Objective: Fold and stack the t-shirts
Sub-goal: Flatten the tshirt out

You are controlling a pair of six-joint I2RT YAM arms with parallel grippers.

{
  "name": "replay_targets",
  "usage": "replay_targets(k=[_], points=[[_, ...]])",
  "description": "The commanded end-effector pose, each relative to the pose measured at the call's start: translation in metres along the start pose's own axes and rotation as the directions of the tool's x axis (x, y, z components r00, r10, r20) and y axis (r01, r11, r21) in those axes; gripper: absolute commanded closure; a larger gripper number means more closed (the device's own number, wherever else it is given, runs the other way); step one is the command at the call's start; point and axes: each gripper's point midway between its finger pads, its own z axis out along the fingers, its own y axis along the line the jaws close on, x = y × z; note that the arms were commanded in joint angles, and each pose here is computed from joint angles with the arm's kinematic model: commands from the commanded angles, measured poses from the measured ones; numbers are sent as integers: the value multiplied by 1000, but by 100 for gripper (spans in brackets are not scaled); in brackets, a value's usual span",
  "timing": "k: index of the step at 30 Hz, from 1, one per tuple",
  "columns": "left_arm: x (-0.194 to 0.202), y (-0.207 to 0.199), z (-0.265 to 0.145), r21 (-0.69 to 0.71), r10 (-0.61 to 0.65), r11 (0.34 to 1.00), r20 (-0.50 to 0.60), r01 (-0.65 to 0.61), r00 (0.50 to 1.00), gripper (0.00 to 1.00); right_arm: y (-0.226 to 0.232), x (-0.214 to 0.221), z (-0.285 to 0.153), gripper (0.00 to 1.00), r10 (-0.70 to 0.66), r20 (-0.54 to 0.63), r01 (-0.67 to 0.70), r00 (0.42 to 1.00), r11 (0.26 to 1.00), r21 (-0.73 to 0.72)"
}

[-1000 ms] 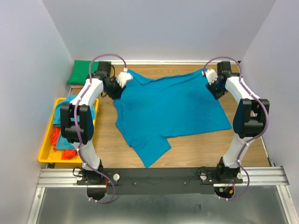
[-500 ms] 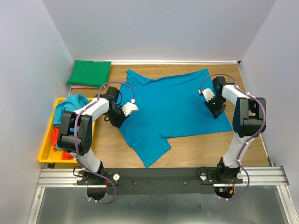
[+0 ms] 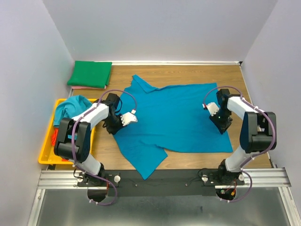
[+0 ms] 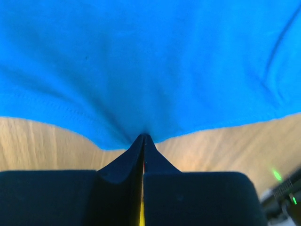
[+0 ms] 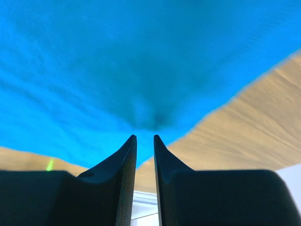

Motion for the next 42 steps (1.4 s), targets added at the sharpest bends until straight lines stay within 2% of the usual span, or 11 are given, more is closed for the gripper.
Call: replay_targets(k=[1,5,9,13,20,26,29,31,35,41,42], points=[[-16,6,-34,-4,70,998,26,-70,997,91,-4,-21,-33,72,38,100,-38,994,999,-5],[-81,63,-60,-96,17,995,195,2,981,88,-12,-47,-24,73,54,114,-49,992,998,-50],[-104,94,-45,-117,-52,989,259,85,965,88,-26,-62,-8,74,61,111,-58,992,998,-34],[-97,104,-17,-109,-114,984,240,143,964,88,-36,-71,3,74,55,113,-54,992,998,-11],[-66,76,10,-55,-170,982,177,182,969,89,-27,-52,17,74,39,54,-38,998,999,-16],[-42,48,9,-11,-161,986,121,164,979,92,-6,-29,8,74,37,48,-35,998,999,-41],[-55,56,-7,-20,-149,988,173,154,974,91,-4,-46,-8,73,63,123,-53,990,996,-77],[-78,80,-31,-53,-135,987,238,151,962,85,-18,-73,-31,70,85,218,-71,972,995,-71],[-142,151,-98,-162,-131,961,439,222,889,68,-59,-120,-65,66,109,348,-105,931,994,-31],[-182,237,-112,-190,-197,913,568,360,799,61,-140,-166,-84,65,93,431,-147,898,985,93],[-193,253,-128,-219,-175,902,602,372,779,60,-155,-178,-80,65,90,438,-152,894,982,110]])
